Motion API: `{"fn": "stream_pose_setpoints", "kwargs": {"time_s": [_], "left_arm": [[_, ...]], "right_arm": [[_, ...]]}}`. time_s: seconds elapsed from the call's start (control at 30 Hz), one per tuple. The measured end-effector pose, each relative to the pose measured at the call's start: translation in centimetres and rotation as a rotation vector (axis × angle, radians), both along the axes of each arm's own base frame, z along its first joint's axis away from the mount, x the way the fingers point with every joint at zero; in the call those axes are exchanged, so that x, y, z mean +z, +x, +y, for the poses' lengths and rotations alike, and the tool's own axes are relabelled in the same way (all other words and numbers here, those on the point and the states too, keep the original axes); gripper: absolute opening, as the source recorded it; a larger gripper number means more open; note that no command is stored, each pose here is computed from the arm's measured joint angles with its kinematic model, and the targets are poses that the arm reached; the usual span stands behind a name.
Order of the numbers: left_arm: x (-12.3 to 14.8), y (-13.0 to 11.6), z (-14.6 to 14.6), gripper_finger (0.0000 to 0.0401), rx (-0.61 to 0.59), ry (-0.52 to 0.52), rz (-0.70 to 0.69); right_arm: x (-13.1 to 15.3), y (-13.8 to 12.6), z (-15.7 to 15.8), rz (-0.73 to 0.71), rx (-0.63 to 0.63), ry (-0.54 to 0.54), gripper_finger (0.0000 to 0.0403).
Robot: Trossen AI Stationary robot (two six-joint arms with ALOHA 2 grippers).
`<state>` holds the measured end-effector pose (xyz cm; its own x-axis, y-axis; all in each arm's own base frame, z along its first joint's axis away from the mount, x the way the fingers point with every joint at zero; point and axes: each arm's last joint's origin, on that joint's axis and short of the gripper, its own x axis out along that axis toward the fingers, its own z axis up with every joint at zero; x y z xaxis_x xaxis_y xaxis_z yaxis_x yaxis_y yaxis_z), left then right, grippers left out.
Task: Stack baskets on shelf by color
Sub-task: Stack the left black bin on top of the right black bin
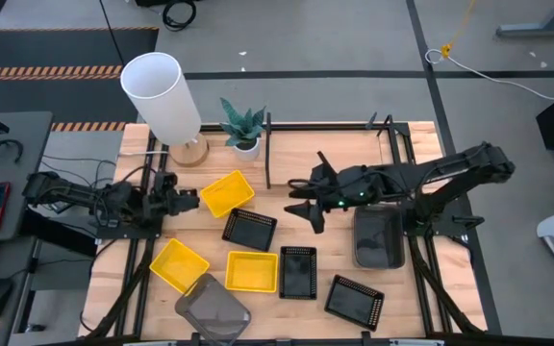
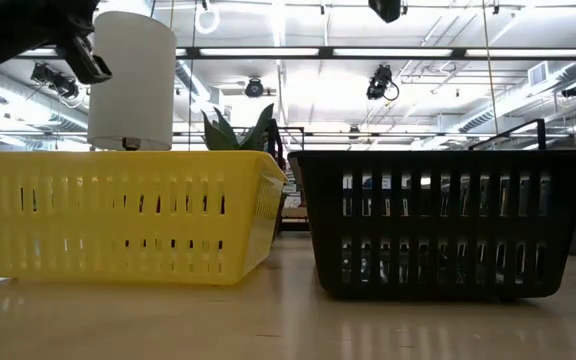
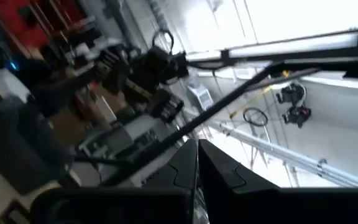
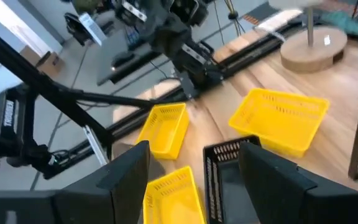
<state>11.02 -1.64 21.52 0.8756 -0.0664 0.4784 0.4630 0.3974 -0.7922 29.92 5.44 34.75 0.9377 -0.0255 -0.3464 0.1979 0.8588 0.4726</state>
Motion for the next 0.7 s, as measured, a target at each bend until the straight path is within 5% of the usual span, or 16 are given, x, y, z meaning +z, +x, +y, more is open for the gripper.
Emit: {"fn": "stream_pose_setpoints", "kwargs": {"time_s": [0.5, 0.7], "left_arm": [[5.8, 2.7, -1.9, 0.0026, -0.135, 0.298, 0.598], [6.9, 3.7, -2.8, 0.0072, -0.188, 0.335, 0.807]], "right_arm": [[-0.9, 0.6, 0.4, 0.040, 0.057, 0.014, 0.0249], [-1.1, 0.0, -0.5, 0.105, 0.085, 0.023, 0.0249]]}}
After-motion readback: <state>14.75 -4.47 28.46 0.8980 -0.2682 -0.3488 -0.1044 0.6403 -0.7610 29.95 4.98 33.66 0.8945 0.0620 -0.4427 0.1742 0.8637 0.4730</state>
